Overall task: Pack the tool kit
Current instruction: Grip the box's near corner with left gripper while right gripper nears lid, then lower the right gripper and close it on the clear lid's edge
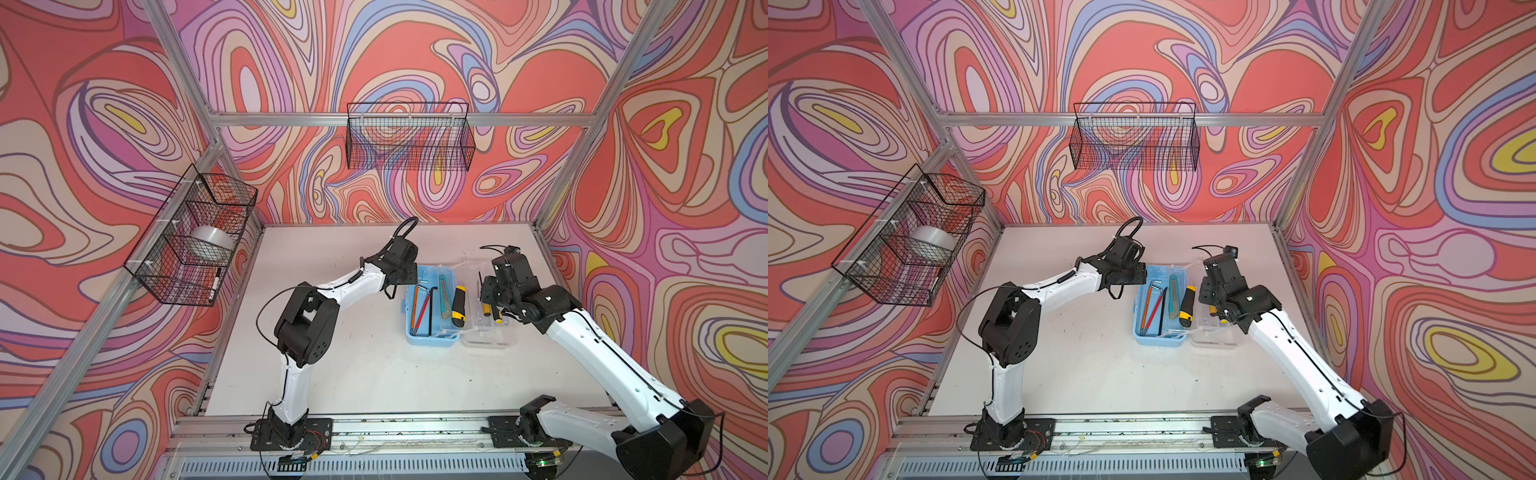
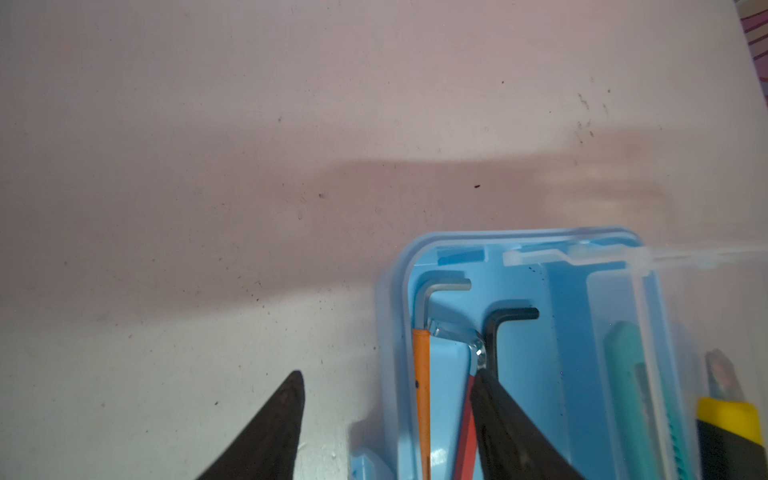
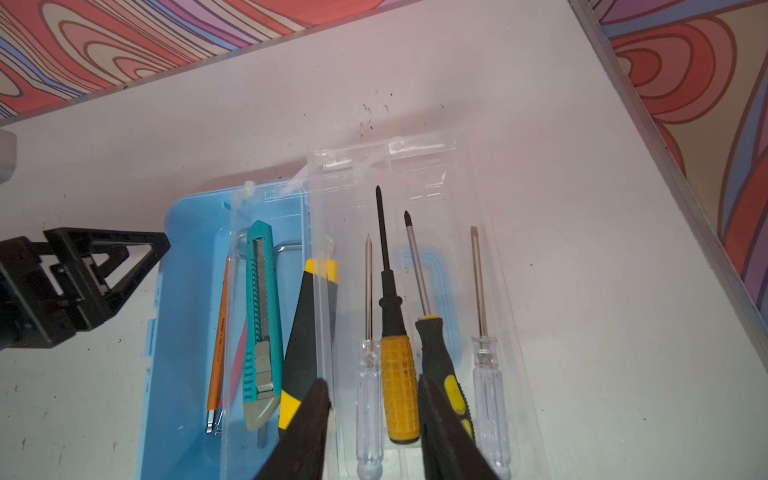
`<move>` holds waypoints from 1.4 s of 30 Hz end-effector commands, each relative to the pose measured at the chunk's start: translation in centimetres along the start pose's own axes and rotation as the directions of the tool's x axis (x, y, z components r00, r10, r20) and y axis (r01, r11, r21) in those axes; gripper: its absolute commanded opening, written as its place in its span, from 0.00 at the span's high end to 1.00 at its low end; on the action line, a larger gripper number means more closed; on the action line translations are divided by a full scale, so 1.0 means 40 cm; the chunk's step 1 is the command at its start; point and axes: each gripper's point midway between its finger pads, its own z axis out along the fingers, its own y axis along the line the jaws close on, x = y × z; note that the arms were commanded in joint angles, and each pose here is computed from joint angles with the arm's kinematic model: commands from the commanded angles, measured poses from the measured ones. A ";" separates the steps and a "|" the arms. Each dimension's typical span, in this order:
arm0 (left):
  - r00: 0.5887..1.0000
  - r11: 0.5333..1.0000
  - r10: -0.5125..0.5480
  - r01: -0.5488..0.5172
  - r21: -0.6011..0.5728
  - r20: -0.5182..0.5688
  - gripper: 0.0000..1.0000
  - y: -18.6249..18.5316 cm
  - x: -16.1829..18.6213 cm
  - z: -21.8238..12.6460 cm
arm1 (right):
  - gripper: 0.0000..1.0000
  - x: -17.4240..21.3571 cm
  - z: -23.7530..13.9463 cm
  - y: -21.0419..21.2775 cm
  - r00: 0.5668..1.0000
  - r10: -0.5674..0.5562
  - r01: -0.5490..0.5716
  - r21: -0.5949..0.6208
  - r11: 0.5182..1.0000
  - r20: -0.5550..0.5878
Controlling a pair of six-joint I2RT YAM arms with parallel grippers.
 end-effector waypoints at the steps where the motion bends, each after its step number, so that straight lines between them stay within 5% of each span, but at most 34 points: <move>1: 0.999 0.996 0.032 -0.036 -0.087 -0.043 0.48 0.033 0.022 0.025 | 0.62 -0.026 0.003 0.015 1.000 -0.009 0.010 -0.011 1.000 0.018; 12: 0.998 0.990 0.023 -0.031 -0.139 -0.059 0.71 0.048 0.033 0.090 | 0.63 -0.026 0.026 0.025 1.000 -0.010 0.010 -0.015 1.000 0.017; 20: 0.998 0.977 -0.039 0.027 -0.209 -0.054 1.00 0.106 0.035 0.095 | 0.63 -0.025 0.035 0.017 1.000 -0.006 0.006 0.001 1.000 0.027; 34: 0.991 0.957 -0.132 0.121 -0.264 -0.024 1.00 0.239 0.041 0.048 | 0.62 -0.015 0.062 -0.082 0.991 0.134 -0.134 -0.025 0.991 -0.005; 42: 0.996 0.966 -0.090 0.081 -0.246 -0.025 1.00 0.234 0.024 0.041 | 0.60 0.104 0.087 -0.170 0.957 0.269 -0.271 -0.007 0.963 -0.112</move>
